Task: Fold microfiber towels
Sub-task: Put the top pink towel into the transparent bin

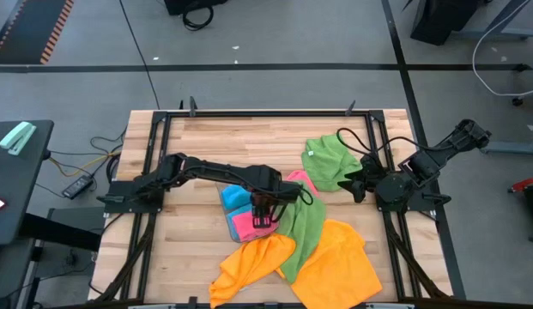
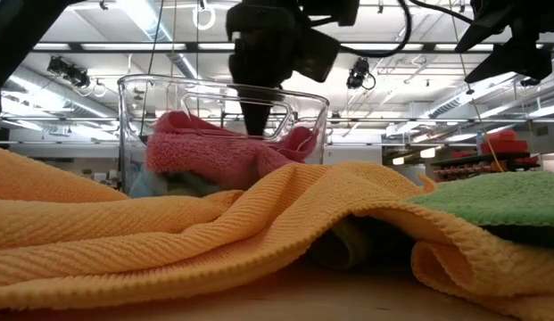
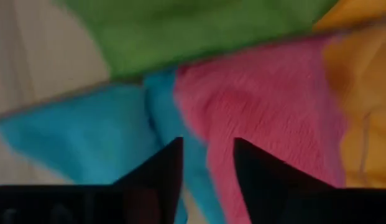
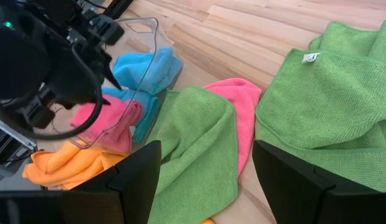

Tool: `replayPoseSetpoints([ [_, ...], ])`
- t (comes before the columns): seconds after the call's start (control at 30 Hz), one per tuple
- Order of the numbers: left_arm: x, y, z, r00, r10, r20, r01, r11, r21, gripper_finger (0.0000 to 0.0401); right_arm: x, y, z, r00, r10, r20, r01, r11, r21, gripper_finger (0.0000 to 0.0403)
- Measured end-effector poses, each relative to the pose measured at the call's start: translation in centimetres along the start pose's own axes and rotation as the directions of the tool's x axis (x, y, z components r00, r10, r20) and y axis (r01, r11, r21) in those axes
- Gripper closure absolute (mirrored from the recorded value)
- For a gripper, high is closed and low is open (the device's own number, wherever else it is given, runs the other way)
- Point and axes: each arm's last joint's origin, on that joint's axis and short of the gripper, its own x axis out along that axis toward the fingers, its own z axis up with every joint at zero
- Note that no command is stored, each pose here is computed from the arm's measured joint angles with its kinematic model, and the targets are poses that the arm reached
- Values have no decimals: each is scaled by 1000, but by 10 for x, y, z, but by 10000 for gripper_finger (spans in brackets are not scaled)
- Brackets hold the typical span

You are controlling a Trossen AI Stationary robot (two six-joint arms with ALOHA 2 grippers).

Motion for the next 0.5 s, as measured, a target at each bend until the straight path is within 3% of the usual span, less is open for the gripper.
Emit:
replayPoseSetpoints([
  [0.13,-7,2,-4,998,-45,-50,45,999,-13,195,0,0,0,1000,0,0,0,1000,0,141],
  [0.3,-4,-20,-3,961,-274,-44,277,959,59,175,0,0,0,1000,0,0,0,1000,-1,141],
  [0.5,19,-45,-13,962,-256,-95,265,960,94,192,0,0,0,1000,-1,5,1,1000,0,141],
])
